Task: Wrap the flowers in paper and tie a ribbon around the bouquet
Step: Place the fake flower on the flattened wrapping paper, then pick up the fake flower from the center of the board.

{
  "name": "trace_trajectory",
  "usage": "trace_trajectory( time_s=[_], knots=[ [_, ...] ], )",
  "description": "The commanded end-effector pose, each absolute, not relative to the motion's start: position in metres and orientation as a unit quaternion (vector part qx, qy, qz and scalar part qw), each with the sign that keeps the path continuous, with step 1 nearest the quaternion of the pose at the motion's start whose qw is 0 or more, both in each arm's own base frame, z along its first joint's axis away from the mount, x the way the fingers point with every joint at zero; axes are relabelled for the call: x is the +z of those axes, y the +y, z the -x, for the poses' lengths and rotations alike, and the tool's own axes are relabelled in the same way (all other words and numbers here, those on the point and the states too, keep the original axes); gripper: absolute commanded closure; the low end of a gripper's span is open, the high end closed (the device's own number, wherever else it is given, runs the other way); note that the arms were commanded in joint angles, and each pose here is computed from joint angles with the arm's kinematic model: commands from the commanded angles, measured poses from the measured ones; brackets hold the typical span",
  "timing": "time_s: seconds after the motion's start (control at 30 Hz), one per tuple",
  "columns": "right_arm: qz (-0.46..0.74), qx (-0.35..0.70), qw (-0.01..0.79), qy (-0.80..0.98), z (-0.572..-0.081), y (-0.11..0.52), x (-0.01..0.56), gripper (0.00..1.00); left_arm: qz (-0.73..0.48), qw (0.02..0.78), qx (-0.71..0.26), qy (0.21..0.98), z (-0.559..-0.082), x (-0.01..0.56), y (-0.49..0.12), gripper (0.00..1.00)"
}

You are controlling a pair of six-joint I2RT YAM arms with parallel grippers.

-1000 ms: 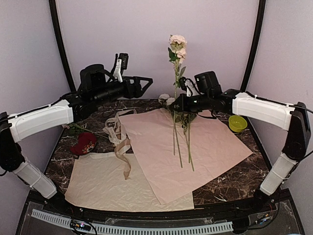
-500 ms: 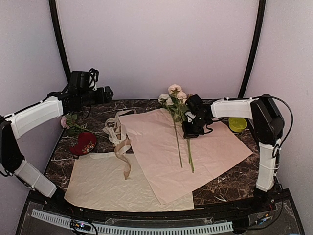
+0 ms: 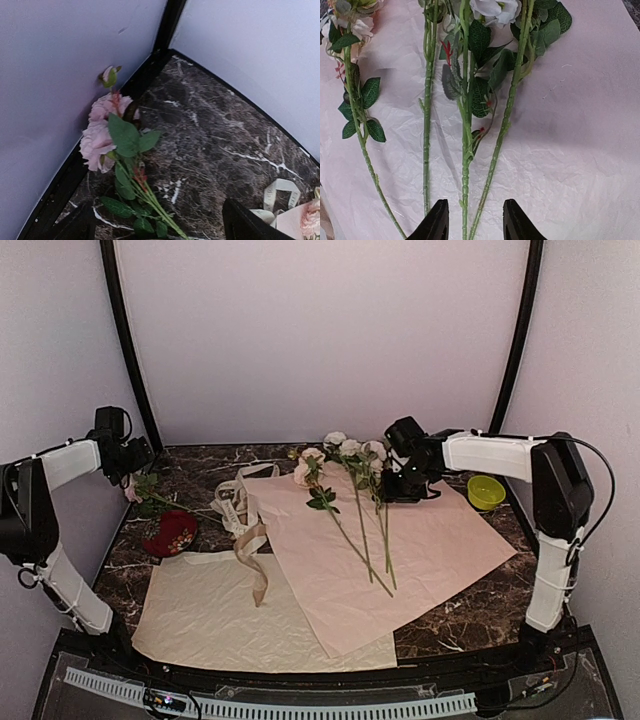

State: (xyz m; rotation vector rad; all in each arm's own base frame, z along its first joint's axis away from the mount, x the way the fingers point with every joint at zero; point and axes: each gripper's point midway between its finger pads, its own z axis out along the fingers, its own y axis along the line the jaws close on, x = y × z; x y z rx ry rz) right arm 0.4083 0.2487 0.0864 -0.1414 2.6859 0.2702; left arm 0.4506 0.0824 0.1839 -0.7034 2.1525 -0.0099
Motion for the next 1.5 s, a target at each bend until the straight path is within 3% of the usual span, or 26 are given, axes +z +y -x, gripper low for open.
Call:
trace_trajectory(
  time_s=[0.0,0.57,0.63,0.7,0.73,0.8,0.83,0.87,1.03,1.27,1.47],
  knots=[
    [0.066,0.106,0.240,0.963,-0.401,0.259,0.106,0.62,0.330,0.373,-0.001,0.867,-0.458,0.147,0.105,0.15],
    [0.125,0.121,0.234,0.956,-0.379,0.290,0.107,0.61,0.347,0.252,-0.015,0.903,-0.491,0.037,0.102,0.21],
    [0.129,0.129,0.235,0.955,-0.379,0.293,0.109,0.61,0.342,0.242,-0.022,0.907,-0.492,0.026,0.099,0.29],
    [0.131,0.133,0.236,0.954,-0.379,0.295,0.110,0.61,0.340,0.235,-0.027,0.910,-0.492,0.017,0.096,0.45],
    [0.132,0.134,0.236,0.954,-0.378,0.296,0.111,0.61,0.342,0.233,-0.028,0.910,-0.492,0.015,0.097,0.56],
    [0.134,0.134,0.236,0.953,-0.377,0.296,0.114,0.61,0.359,0.237,-0.031,0.902,-0.493,0.016,0.100,0.88],
    [0.134,0.132,0.237,0.953,-0.377,0.295,0.114,0.61,0.367,0.256,-0.038,0.893,-0.498,0.023,0.102,0.97],
    [0.135,0.130,0.238,0.953,-0.376,0.294,0.115,0.61,0.368,0.282,-0.050,0.885,-0.505,0.032,0.102,1.00],
    [0.136,0.127,0.241,0.953,-0.373,0.290,0.119,0.61,0.348,0.416,-0.118,0.832,-0.542,0.103,0.097,1.00],
    [0.136,0.130,0.242,0.952,-0.370,0.289,0.123,0.61,0.242,0.579,-0.142,0.766,-0.560,0.239,0.087,1.00],
    [0.141,0.139,0.254,0.947,-0.371,0.294,0.135,0.61,0.140,0.704,-0.061,0.694,-0.531,0.354,0.070,1.00]
  ],
)
